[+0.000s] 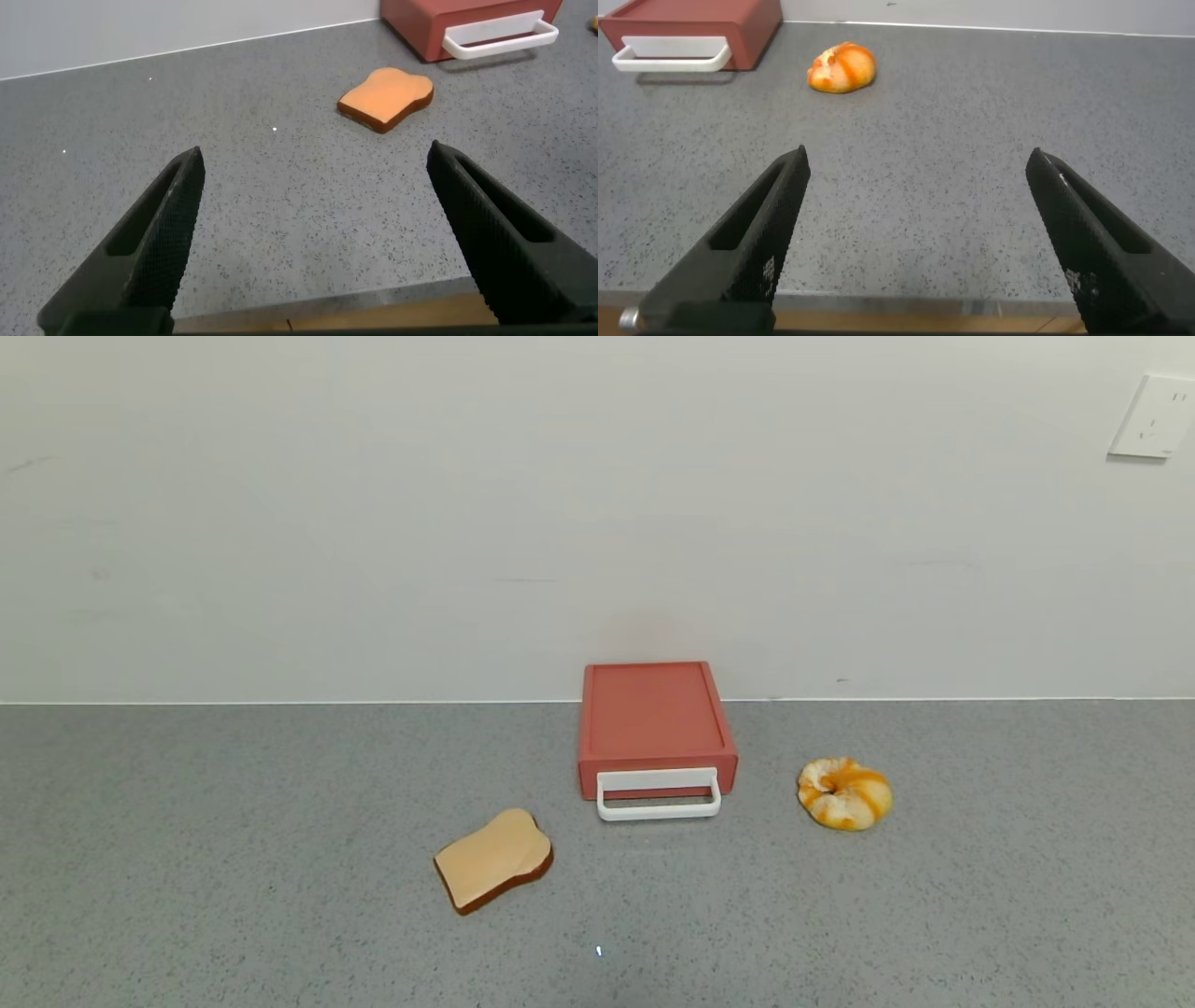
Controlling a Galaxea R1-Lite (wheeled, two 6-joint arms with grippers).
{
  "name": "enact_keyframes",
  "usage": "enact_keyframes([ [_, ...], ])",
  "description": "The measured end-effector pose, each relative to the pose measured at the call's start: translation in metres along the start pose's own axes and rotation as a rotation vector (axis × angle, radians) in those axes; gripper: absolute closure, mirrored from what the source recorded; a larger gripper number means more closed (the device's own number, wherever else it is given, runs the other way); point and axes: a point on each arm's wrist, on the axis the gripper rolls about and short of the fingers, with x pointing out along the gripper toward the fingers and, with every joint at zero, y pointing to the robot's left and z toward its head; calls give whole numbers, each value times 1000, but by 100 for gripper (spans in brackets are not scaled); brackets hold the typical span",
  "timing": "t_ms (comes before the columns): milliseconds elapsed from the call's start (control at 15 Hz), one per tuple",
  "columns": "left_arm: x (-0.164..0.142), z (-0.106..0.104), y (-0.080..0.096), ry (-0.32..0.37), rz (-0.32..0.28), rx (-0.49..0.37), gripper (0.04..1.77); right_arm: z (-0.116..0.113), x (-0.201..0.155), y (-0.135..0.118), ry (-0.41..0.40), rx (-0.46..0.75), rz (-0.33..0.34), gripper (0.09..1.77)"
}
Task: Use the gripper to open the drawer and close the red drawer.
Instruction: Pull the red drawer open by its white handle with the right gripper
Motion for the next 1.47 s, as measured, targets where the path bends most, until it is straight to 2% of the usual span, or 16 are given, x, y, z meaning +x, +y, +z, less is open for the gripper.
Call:
enact_keyframes([
  [200, 0, 0, 0, 0, 0, 0, 9, 6, -5, 0, 38, 0, 4, 15],
  [400, 0, 0, 0, 0, 0, 0, 9, 23, -10, 0, 32, 0, 8, 15],
  [600, 0, 0, 0, 0, 0, 1, 9, 44, -9, 0, 37, 1, 9, 15],
  [800, 0, 0, 0, 0, 0, 0, 9, 74, 3, 0, 92, 2, 11, 15],
  [1133, 0, 0, 0, 0, 0, -2, 9, 151, 50, 1, 157, 8, 49, 15],
  [1267, 0, 0, 0, 0, 0, -2, 9, 179, 80, 2, 189, 12, 87, 15],
  [1467, 0, 0, 0, 0, 0, -2, 9, 209, 137, 8, 257, 17, 145, 15],
])
